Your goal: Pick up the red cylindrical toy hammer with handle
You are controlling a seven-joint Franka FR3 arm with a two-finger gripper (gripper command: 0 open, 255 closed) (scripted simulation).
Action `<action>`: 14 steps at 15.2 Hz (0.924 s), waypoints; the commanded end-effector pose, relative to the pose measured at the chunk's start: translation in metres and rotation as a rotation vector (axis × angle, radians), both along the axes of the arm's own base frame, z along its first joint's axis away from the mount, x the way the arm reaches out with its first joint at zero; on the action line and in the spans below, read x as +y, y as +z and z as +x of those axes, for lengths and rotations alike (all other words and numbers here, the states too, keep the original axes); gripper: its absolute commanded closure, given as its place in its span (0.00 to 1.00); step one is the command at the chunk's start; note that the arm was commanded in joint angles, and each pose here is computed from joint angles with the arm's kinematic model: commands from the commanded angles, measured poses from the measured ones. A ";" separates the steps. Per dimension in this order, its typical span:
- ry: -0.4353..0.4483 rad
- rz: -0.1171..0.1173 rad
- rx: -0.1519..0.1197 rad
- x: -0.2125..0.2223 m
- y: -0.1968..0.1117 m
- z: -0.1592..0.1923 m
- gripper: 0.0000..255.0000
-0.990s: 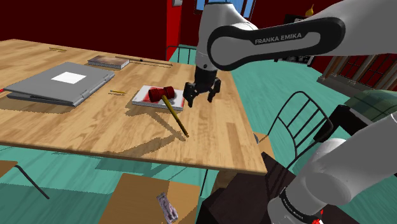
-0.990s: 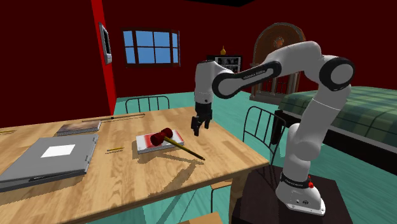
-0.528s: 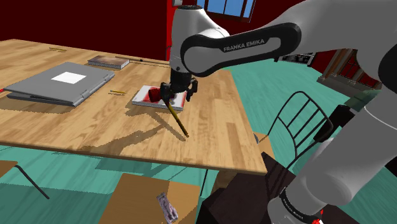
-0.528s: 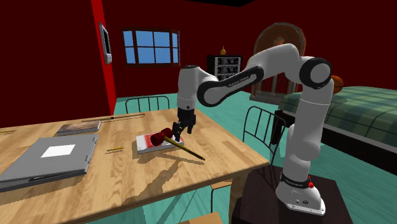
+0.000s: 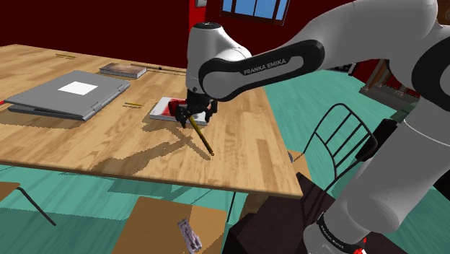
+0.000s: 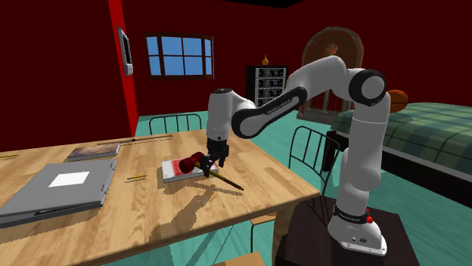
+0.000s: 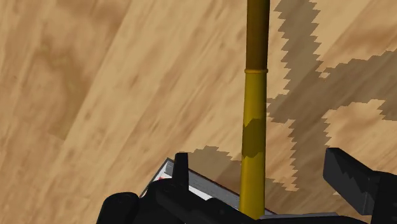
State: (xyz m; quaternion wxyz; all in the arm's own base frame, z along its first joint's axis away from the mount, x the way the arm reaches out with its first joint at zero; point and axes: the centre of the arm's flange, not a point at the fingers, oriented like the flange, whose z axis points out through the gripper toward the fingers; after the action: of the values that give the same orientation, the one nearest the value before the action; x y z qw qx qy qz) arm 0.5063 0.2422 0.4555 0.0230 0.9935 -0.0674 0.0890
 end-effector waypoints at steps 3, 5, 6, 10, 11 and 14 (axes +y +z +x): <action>0.000 0.000 0.000 0.001 -0.009 0.001 1.00; 0.000 0.000 0.000 0.000 -0.008 0.001 1.00; 0.000 0.000 0.000 0.000 -0.008 0.001 1.00; 0.000 0.000 0.000 0.000 -0.008 0.001 1.00; 0.000 0.000 0.000 0.000 -0.008 0.001 1.00; 0.000 0.000 -0.001 0.000 0.003 0.001 1.00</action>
State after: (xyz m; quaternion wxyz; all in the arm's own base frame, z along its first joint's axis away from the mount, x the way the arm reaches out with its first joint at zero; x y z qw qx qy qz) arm 0.5073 0.2424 0.4527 0.0228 0.9935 -0.0673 0.0892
